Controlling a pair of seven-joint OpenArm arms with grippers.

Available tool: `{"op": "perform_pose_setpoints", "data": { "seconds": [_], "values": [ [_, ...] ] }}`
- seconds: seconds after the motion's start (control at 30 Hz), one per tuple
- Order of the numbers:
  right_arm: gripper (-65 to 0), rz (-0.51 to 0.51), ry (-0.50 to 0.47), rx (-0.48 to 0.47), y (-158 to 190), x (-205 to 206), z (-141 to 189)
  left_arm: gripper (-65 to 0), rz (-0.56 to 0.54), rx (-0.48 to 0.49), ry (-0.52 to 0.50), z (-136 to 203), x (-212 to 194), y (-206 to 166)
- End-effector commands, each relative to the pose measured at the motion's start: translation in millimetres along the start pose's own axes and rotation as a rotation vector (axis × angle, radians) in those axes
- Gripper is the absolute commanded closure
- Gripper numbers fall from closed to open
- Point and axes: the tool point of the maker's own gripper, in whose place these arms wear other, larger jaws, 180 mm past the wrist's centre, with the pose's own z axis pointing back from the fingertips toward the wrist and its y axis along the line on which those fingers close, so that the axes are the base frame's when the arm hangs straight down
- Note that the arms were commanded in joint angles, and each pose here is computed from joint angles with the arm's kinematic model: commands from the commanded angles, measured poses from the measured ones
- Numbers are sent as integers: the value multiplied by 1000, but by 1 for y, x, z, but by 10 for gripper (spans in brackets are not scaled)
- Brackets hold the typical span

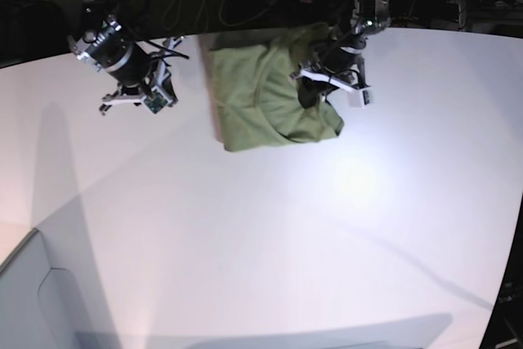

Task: Fold the T-shirt properly
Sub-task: 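Grasp the bundle's edge with the left gripper and tuck it under, then press the bundle flat with the left gripper and lift away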

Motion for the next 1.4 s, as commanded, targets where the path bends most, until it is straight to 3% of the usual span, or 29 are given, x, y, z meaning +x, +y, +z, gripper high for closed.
{"op": "perform_pose_setpoints", "data": {
  "seconds": [0.0, 0.13, 0.37, 0.5, 0.7, 0.9, 1.13, 1.2, 1.27, 1.37],
  "values": [
    [-1, 7, -38, -18, -8, 8, 6, -50, -10, 15, 20, -1, -2, 3],
    [-1, -48, -18, -103, -33, -5, 17, 0, -96, -21, 20, -8, 13, -4],
    [-1, -192, -1, -315, -82, -29, 50, 0, -436, -182, 160, -43, 7, -43],
    [-1, -243, -1, -390, -91, -35, 66, 0, -612, -228, 229, -73, 8, -58],
    [-1, -296, 9, -435, -89, -44, 77, 0, -889, -300, 286, -111, 14, -101],
    [-1, -333, 32, -456, -87, -56, 84, 0, -1252, -415, 337, -120, -10, -147],
    [-1, -354, 48, -445, -78, -62, 84, 0, -1664, -437, 194, -127, -15, -184],
    [-1, -355, 49, -444, -78, -63, 84, 0, -1750, -478, 199, -124, -24, -191],
    [-1, -355, 49, -444, -78, -63, 84, -62, -1810, -523, 222, -120, -32, -192],
    [-1, -354, 49, -443, -78, -62, 83, -237, -1776, -499, 180, -121, -21, -196]
  ]
}}
